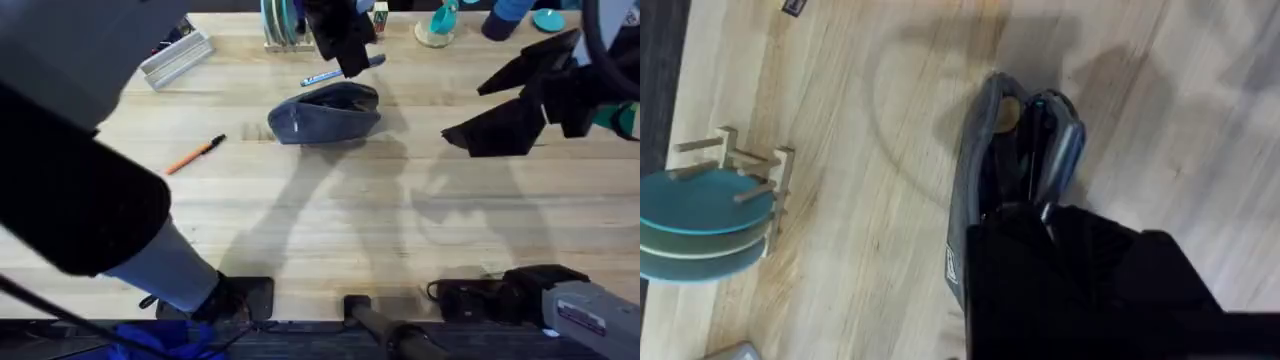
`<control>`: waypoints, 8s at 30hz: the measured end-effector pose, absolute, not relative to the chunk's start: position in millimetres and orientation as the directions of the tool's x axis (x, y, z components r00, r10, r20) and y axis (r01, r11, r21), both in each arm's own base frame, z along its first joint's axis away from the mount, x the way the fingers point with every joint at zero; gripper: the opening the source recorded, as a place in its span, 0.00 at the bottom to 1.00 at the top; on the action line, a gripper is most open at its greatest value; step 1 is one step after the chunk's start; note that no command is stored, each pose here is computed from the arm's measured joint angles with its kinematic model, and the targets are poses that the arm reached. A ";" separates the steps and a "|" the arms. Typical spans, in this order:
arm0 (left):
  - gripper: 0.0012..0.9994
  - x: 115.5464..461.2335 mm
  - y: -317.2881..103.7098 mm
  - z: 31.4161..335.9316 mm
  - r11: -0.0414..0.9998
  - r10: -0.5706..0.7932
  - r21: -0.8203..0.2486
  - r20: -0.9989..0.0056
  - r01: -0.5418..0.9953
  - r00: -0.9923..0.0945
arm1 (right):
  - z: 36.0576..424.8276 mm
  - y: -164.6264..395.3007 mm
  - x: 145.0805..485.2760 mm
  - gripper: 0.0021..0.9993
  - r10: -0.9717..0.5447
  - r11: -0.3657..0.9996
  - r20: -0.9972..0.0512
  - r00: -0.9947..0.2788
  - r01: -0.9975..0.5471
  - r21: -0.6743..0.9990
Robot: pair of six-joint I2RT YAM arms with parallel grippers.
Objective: Unzip the bag, pick up the pens from the table one at a time and place them inside, then zip the bag closed.
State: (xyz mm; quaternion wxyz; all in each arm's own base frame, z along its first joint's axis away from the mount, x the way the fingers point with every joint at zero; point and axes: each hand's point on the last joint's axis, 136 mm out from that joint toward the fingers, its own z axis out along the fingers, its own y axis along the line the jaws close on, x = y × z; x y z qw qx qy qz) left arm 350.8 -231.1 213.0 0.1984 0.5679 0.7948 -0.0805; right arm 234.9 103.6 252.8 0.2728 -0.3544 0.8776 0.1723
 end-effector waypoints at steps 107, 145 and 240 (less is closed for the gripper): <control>1.00 375.3 -165.2 275.5 0.511 0.817 0.190 -0.411 0.838 -0.405 | 252.8 103.6 234.9 1.00 -0.528 0.689 -0.601 -0.600 -0.716 0.109; 0.99 234.7 -7.5 280.5 0.917 0.398 0.199 -0.420 0.345 -0.815 | 252.8 103.6 234.9 1.00 -0.528 0.689 -0.601 -0.600 -0.716 0.109; 0.84 298.0 111.3 35.8 0.920 0.391 0.023 -0.074 0.390 -0.917 | 252.8 103.6 234.9 1.00 -0.528 0.689 -0.601 -0.600 -0.716 0.109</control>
